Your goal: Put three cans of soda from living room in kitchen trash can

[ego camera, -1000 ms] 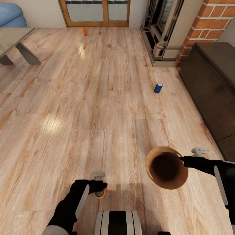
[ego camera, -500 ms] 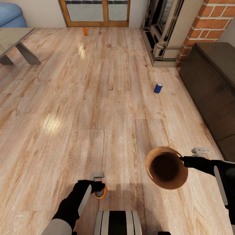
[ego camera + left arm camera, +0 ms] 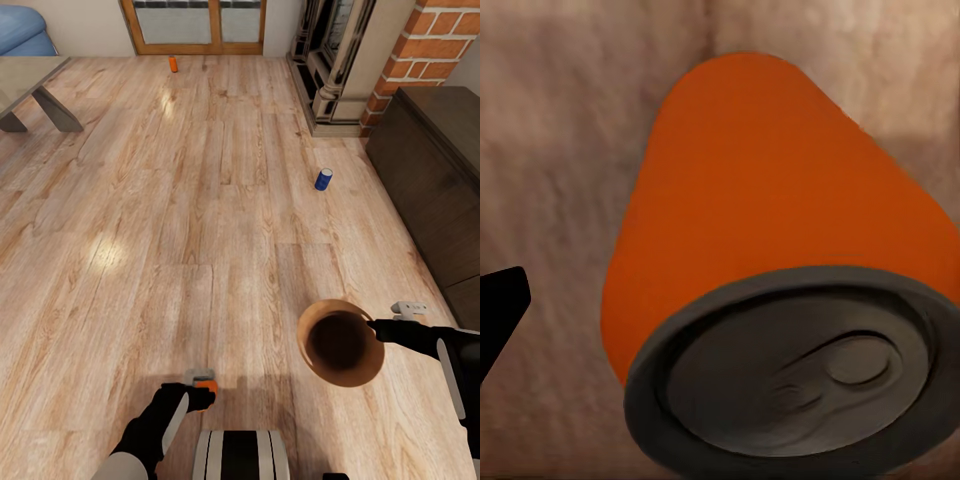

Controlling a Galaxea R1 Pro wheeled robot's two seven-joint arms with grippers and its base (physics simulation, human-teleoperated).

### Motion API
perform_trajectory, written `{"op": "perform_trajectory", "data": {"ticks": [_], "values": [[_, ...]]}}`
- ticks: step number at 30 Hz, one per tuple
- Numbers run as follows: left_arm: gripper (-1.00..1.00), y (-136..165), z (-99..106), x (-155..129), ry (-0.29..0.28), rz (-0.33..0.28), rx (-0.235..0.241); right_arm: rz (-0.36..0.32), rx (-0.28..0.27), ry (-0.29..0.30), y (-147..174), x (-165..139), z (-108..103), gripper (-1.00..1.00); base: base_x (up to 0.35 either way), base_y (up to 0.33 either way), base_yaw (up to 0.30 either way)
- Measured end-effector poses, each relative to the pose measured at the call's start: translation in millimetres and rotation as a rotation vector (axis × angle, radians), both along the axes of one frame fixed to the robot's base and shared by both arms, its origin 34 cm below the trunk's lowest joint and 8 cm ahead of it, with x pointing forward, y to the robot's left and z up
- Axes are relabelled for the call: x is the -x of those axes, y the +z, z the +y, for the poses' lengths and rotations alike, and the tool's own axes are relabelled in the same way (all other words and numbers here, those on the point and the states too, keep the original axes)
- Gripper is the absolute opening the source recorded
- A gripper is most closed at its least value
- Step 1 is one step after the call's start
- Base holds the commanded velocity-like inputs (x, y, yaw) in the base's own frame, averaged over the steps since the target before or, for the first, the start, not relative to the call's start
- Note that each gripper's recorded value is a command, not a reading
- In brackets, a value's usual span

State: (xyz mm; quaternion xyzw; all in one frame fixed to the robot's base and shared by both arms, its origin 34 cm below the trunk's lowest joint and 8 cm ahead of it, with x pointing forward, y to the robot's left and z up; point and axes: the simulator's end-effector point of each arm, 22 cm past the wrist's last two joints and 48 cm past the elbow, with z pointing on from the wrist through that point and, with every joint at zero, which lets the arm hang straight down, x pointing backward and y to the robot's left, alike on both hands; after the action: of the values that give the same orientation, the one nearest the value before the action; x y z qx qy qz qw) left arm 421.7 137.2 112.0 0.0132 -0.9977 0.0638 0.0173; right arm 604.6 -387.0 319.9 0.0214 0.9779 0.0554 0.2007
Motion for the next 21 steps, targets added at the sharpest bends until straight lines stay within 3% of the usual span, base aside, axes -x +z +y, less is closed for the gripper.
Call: {"op": "perform_trajectory", "data": {"ticks": [21], "values": [[1.0,1.8,-6.2,-4.1,0.004,-0.011,0.008,0.0,-0.003,0.0,-0.2,0.0,1.0,-1.0,0.0,0.0,0.0]]}}
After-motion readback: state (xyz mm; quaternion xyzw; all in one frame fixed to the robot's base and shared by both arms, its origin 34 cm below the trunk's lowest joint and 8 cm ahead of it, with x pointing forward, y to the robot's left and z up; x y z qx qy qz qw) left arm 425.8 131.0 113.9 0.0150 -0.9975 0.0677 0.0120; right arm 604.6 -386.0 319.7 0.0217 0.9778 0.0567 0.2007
